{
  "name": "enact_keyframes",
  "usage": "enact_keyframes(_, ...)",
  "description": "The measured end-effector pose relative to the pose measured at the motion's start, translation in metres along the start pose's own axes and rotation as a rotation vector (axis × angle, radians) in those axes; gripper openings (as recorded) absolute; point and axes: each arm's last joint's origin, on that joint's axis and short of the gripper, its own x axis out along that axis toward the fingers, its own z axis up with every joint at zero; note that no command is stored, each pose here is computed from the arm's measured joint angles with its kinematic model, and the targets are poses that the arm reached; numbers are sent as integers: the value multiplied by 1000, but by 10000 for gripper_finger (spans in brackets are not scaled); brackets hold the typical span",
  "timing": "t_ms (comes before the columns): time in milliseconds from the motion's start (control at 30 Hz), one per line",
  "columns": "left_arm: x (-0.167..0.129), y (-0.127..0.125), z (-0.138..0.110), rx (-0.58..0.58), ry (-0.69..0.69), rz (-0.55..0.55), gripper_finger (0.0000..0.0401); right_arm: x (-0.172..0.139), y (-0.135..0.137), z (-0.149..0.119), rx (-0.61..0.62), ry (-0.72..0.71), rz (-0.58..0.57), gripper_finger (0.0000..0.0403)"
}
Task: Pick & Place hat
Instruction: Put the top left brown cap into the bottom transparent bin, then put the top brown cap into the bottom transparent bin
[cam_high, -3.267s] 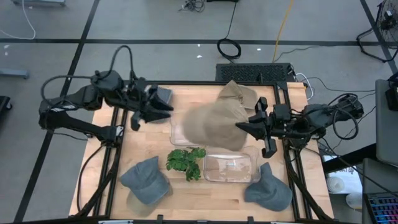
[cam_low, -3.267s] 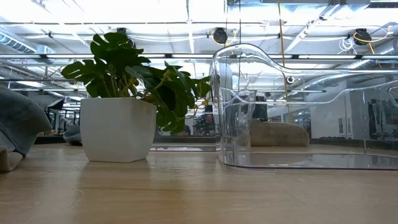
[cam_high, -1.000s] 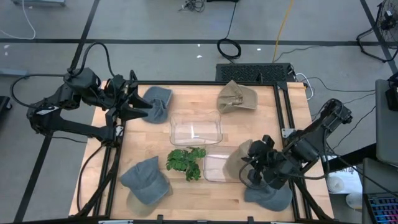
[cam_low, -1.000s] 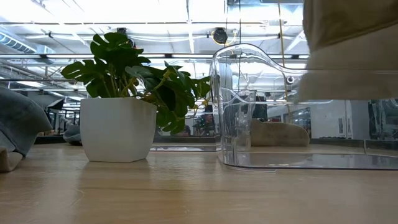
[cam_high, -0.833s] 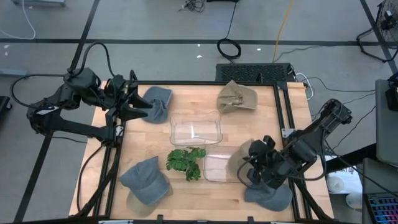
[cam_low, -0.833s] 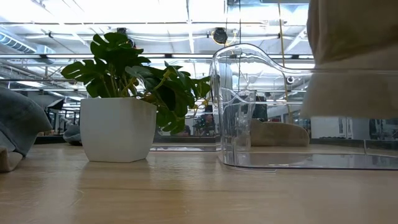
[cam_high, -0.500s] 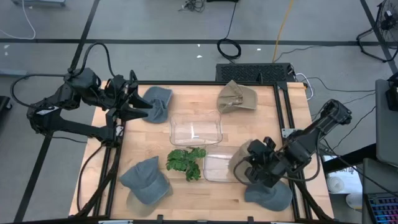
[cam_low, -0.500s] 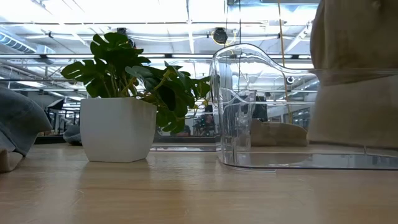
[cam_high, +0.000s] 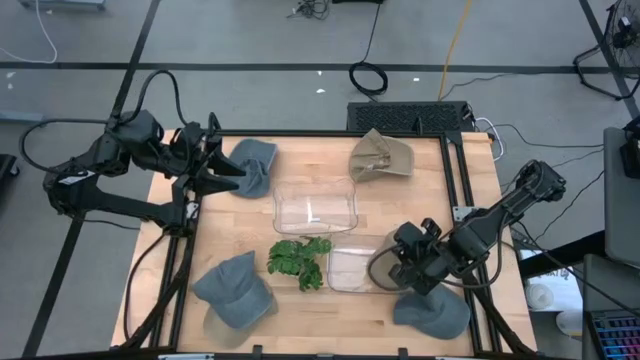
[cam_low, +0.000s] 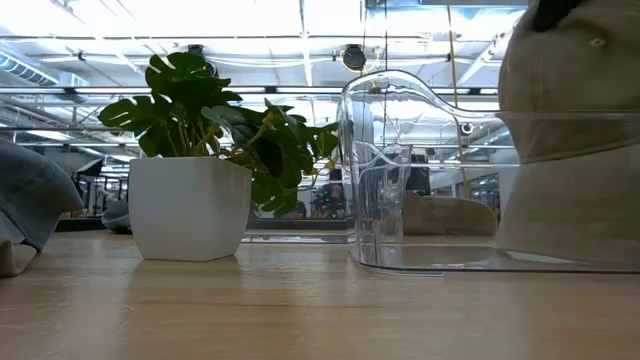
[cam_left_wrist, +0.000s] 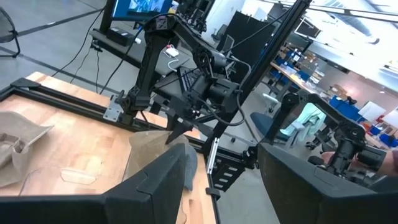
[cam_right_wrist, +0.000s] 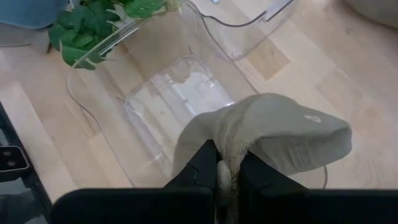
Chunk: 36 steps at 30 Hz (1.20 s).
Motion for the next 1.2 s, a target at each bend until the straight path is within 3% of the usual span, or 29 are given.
enact_keyframes(133,0,0,0,-2,0,0,212,-2,-1,0,2,20,15,50)
enact_keyframes(433,0,0,0,-2,0,0,212,-14,-10,3,27,7,52,213)
enact_keyframes(633,0,0,0,-9,0,0,212,-22,-16,5,27,-3,80,284)
enact_keyframes(900,0,0,0,-17,0,0,212,-24,-17,5,28,-3,86,323)
enact_keyframes(1200,0,0,0,-17,0,0,212,-25,-20,9,8,-14,93,324)
